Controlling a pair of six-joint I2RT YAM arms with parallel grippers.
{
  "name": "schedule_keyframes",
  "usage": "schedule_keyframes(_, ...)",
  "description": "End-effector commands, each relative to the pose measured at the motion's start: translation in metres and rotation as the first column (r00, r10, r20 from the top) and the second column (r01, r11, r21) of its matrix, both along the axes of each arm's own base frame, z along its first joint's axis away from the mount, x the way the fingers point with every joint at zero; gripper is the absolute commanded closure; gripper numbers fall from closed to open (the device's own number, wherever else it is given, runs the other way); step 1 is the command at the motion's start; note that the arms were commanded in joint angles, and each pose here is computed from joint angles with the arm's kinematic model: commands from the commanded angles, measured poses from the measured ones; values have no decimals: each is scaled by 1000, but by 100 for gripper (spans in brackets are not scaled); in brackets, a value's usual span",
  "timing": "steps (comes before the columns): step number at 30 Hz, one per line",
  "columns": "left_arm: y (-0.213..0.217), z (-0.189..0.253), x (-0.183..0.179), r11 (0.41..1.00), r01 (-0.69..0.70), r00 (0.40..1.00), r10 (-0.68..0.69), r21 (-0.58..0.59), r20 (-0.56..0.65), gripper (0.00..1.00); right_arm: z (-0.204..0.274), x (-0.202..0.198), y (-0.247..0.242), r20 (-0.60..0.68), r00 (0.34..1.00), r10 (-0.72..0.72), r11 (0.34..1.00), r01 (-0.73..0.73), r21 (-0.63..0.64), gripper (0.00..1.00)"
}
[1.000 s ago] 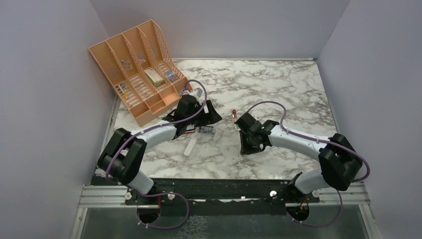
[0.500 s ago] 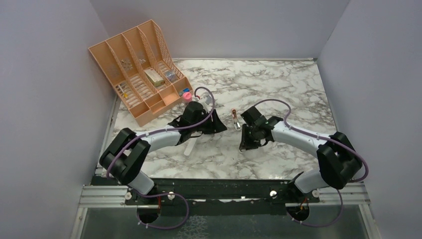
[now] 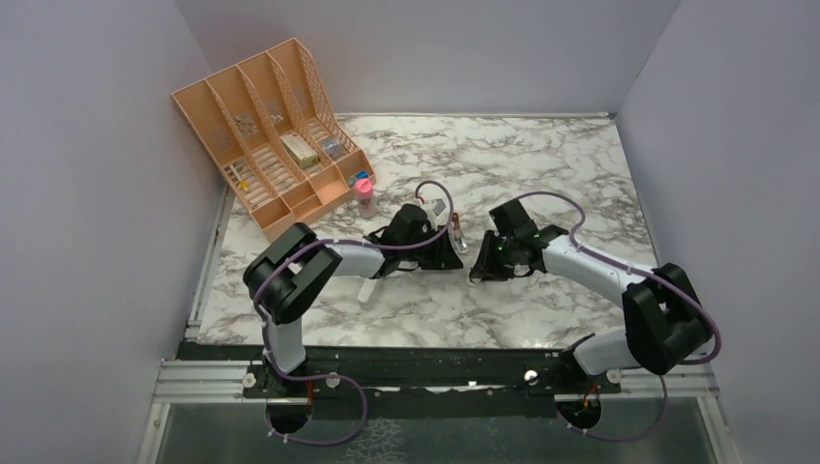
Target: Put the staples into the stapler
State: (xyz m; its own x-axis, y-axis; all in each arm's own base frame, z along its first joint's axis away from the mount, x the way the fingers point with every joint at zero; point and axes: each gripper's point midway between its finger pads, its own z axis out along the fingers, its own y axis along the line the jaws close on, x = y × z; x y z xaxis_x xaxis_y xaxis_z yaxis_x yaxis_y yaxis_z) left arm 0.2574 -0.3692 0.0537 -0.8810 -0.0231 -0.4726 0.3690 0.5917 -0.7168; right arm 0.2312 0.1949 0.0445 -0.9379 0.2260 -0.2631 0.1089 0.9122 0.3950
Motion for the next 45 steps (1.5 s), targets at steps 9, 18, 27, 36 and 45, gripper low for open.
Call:
schedule_keyframes(9,-34,-2,-1,988,104,995,-103,-113,16,64,24,12,7,45,999,-17,995,13,95,84)
schedule_keyframes(18,-35,-1,-5,982,117,993,-115,-145,20,61,29,16,6,59,998,-30,994,23,111,84)
schedule_keyframes(27,-37,-6,-16,977,135,989,-144,-167,-41,82,41,26,5,99,994,-44,990,30,135,84)
schedule_keyframes(36,-37,-17,-19,979,132,987,-144,-156,-70,100,46,47,-9,132,991,-33,997,23,75,84)
schedule_keyframes(45,-38,-30,-19,983,124,984,-138,-133,-108,100,50,67,-28,135,991,-15,1000,14,7,80)
